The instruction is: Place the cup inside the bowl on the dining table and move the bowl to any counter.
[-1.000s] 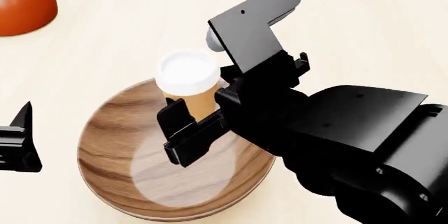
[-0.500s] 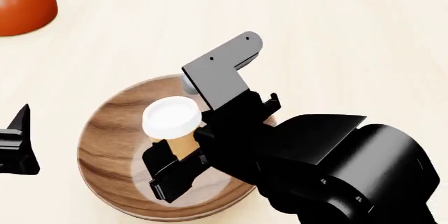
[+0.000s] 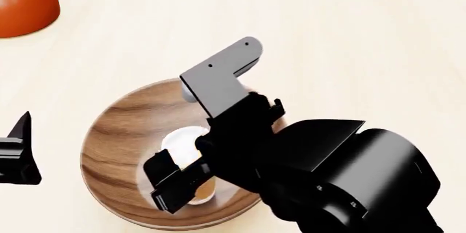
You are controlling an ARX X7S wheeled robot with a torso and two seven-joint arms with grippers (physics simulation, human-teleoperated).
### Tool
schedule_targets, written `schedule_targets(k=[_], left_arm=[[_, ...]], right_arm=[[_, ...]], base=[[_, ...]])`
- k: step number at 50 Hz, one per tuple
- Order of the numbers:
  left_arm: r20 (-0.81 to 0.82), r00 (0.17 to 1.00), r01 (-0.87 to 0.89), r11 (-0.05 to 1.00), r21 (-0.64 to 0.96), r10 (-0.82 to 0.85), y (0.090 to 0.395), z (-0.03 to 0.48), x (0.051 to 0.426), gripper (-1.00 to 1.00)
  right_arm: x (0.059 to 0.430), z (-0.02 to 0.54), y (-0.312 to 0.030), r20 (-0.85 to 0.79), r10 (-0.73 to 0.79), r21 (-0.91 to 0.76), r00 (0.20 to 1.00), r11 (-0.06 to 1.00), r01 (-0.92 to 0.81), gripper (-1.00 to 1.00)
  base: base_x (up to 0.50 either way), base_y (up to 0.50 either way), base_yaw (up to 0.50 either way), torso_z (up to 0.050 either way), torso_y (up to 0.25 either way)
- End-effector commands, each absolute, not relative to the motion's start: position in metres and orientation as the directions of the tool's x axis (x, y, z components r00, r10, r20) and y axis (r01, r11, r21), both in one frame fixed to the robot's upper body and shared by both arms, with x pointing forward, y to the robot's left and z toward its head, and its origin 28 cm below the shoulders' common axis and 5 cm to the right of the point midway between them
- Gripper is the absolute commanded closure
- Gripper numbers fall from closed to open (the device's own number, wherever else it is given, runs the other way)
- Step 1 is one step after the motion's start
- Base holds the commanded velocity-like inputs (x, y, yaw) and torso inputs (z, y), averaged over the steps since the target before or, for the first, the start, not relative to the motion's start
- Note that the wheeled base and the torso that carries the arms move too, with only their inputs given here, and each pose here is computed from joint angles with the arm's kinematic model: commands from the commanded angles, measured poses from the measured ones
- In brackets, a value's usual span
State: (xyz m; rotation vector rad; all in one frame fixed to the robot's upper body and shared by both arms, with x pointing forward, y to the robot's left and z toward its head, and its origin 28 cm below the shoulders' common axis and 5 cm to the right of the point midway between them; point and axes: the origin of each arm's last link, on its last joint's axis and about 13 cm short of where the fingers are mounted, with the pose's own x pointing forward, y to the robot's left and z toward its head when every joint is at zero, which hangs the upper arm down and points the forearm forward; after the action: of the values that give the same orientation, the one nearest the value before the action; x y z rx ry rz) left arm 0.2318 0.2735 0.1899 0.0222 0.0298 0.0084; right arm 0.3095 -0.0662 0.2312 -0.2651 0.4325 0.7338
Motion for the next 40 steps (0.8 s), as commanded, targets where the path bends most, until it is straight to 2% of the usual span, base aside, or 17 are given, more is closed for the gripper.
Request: schedule_targets(k=[1,7,19,34,40], left_arm=[[-0.025,1.000,-0.010,1.000,0.023,0.010,0.273,0.192,0.231,-1.00],[-0.027,1.000,-0.006,1.000,0.021,0.007,0.275,0.191,0.231,-1.00],[-0.025,1.000,-0.003,1.000,0.024,0.004,0.271,0.193,0.234,-1.00],[-0.022,1.000,-0.007,1.000,0.022,0.007,0.275,0.193,0.231,-1.00],[-0.021,1.000,-0.007,1.000,0.022,0.007,0.274,0.194,0.231,-1.00]], right_arm=[[0.307,0.235,-0.071,-0.457,0.576,-0.094,0.677,0.726,-0.681,-1.00],[0.305,0.248,-0.077,-0.417,0.575,-0.098,0.704,0.741,-0.664,-1.00],[0.308,0.294,-0.105,-0.260,0.525,-0.074,0.810,0.826,-0.559,-1.00],[0.291,0.264,-0.142,-0.304,0.399,0.016,0.865,0.910,-0.414,-1.00],[0.286,0.247,-0.148,-0.321,0.370,0.144,0.872,0.929,-0.341,-1.00]], base=[[0.00,0.00,0.00,0.000,0.000],[0.00,0.00,0.00,0.000,0.000],[0.00,0.00,0.00,0.000,0.000],[0.00,0.00,0.00,0.000,0.000],[0.00,0.00,0.00,0.000,0.000]])
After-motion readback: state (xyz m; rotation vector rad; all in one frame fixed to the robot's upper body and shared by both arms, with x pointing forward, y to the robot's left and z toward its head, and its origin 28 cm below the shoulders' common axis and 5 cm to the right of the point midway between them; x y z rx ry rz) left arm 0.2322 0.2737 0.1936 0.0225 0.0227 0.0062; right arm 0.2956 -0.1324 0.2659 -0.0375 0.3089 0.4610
